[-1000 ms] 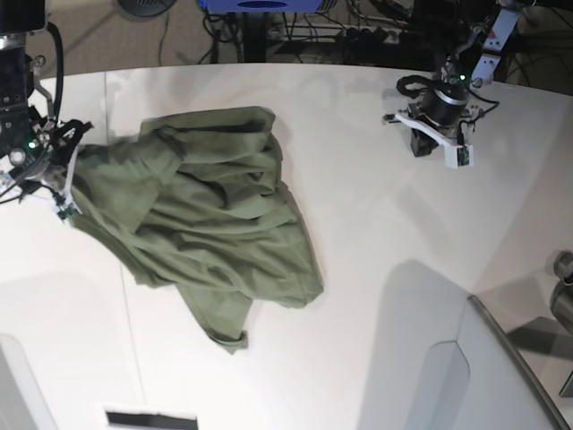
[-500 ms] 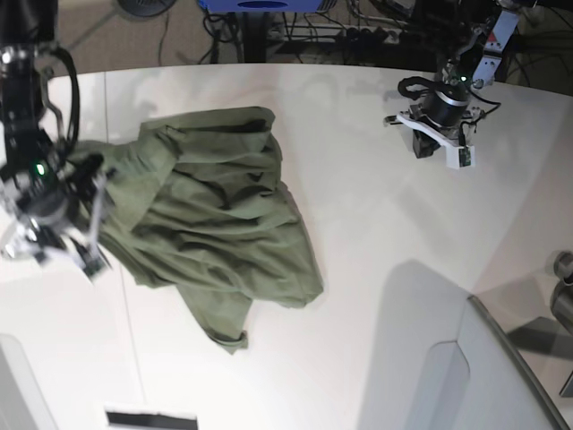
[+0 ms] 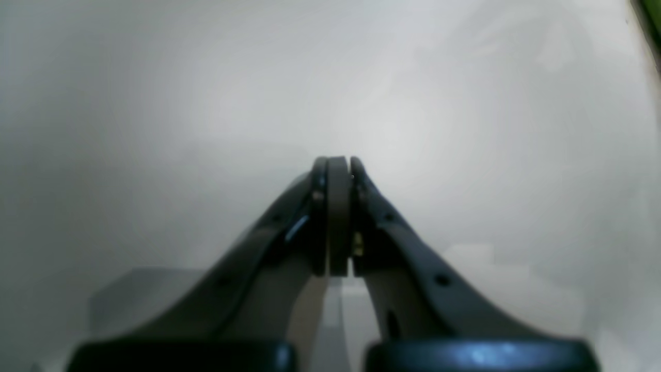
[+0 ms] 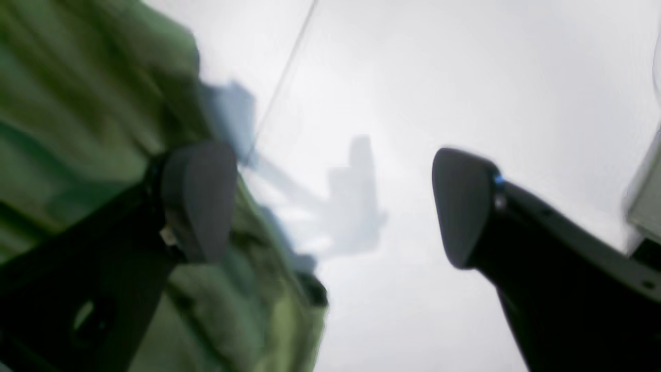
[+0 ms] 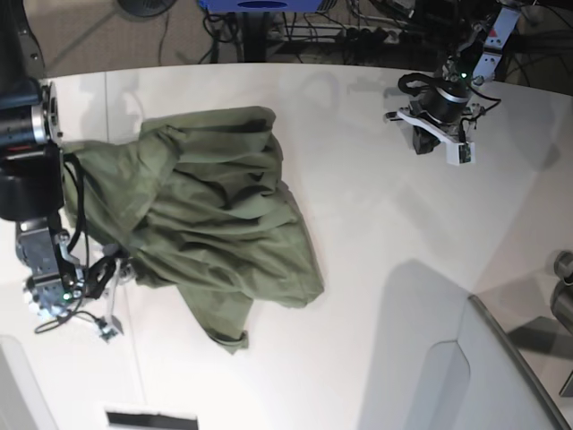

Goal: Layout the t-shirt on the table in an organized manner, then fold the t-shirt properly
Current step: 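Regrasp the shirt edge with the right gripper and pull it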

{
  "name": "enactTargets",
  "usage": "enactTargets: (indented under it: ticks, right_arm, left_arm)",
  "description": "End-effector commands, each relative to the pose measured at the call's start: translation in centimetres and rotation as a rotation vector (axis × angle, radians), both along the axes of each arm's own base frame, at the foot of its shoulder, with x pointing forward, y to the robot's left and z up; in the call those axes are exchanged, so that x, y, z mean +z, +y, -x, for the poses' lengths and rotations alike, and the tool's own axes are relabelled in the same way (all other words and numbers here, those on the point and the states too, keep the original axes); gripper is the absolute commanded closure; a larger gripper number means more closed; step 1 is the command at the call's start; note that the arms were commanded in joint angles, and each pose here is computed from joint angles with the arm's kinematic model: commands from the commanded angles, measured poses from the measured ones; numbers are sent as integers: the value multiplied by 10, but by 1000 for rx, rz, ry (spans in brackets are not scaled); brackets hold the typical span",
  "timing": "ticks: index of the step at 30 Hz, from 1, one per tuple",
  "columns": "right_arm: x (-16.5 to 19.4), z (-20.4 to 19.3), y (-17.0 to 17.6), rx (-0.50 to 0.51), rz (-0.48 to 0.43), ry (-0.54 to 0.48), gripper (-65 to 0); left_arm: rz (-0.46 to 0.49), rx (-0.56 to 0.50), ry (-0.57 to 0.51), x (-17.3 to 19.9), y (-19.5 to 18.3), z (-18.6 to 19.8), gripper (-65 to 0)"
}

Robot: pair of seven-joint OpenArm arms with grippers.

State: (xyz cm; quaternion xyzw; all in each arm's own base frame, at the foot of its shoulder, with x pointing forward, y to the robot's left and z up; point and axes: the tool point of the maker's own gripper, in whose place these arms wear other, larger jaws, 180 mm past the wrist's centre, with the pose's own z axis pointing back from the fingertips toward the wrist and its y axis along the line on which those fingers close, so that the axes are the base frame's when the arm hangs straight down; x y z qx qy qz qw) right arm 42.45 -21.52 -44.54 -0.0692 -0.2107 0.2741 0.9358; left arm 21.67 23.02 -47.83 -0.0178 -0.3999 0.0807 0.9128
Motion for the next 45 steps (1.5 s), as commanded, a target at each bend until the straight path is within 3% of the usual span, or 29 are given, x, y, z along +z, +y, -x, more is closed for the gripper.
enactTargets:
  ticks: [1,3,8,14,17,24,27,31,34,38,39,45]
  right_arm:
    - [12,-15,12,25,-35,-31,-564]
    - [7,-14,28,56,-73,-9,-558]
    - [3,-11,55,112,-115,14,-467]
    - [2,-14,66,124,-150,-10,-455]
    - [-15,-3,66,108,-182,20,-435]
    - [-31,6,67,86,-230,39,-207]
    - [-26,1,66,84,-229,29,-81]
    - [-16,-9,66,87,-220,12,-6]
    - [-6,-16,64,94,-196,4,-27]
    - [3,-19,60,102,-145,20,-254]
    - [4,-19,59,102,-139,25,-281]
    - [4,-19,59,96,-145,22,-294]
  left_arm:
    - [-12,-7,-30,8,4,-6,0]
    - [-12,-7,-30,8,4,-6,0]
    - [-12,-7,-30,8,4,-6,0]
    - [-13,-5,-33,8,5,-6,0]
    - [-13,-5,-31,8,5,-6,0]
    - [-13,-5,-34,9,5,-8,0]
    - [-12,-4,-34,8,5,-8,0]
    - [-12,-4,-31,8,5,-6,0]
    - [-12,-4,-28,7,5,-5,0]
    - [-12,-4,-27,7,5,-4,0]
    - [-12,-4,-27,7,5,-4,0]
    - [-12,-4,-27,7,5,-4,0]
